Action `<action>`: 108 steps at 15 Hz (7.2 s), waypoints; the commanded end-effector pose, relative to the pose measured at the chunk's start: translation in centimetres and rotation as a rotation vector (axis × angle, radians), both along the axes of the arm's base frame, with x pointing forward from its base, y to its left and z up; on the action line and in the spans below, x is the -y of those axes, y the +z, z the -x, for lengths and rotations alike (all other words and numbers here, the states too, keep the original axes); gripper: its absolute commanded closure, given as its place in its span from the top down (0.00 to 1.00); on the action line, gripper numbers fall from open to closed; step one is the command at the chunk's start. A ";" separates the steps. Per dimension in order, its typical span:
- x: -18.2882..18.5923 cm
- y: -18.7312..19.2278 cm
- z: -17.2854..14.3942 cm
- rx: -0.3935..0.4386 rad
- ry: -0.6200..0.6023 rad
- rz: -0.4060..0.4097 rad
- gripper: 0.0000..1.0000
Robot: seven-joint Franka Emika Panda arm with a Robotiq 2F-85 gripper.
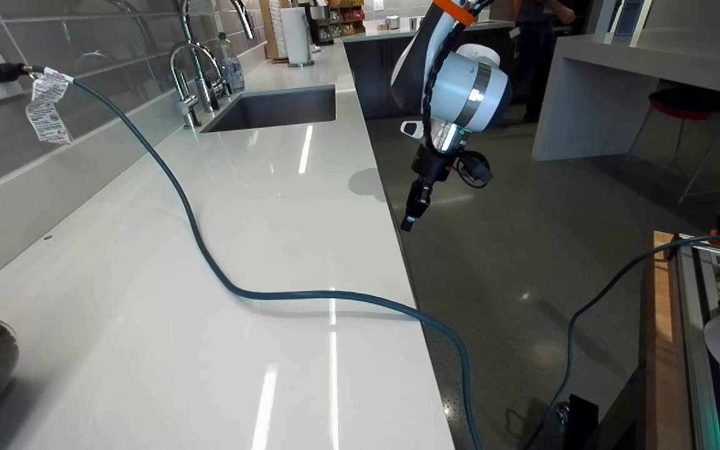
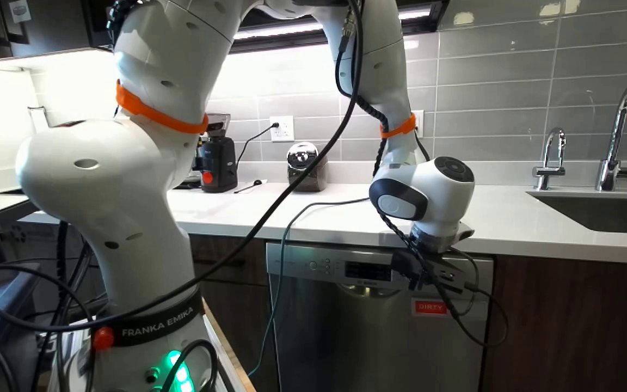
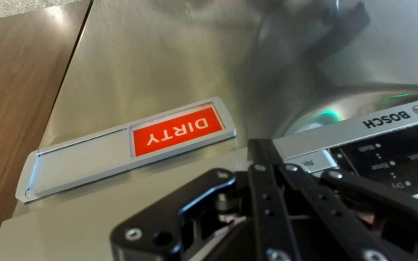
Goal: Press a button on the stove
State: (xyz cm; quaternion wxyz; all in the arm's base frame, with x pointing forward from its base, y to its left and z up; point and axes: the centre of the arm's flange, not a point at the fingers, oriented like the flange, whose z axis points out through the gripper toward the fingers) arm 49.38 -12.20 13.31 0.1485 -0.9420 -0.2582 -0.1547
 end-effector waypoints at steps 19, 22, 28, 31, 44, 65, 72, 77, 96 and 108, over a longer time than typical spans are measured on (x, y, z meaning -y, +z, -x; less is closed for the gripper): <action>-0.3 -1.0 -0.4 0.025 0.003 -0.018 0.00; -0.3 -0.9 -0.5 0.031 0.002 -0.019 0.00; -0.3 -0.8 -0.6 0.044 0.011 -0.023 0.00; -0.4 -0.8 -0.6 0.048 0.017 -0.025 0.00; -0.3 -0.8 -0.6 0.064 0.026 -0.035 0.00; -0.1 -0.6 -0.3 0.053 0.033 -0.019 0.00; 0.1 -0.5 -0.1 0.035 0.050 0.006 0.00; 0.2 0.0 0.1 0.042 0.053 0.016 0.00; 0.4 2.9 1.5 0.034 0.082 0.071 1.00; -0.2 6.4 2.4 0.029 0.066 0.149 1.00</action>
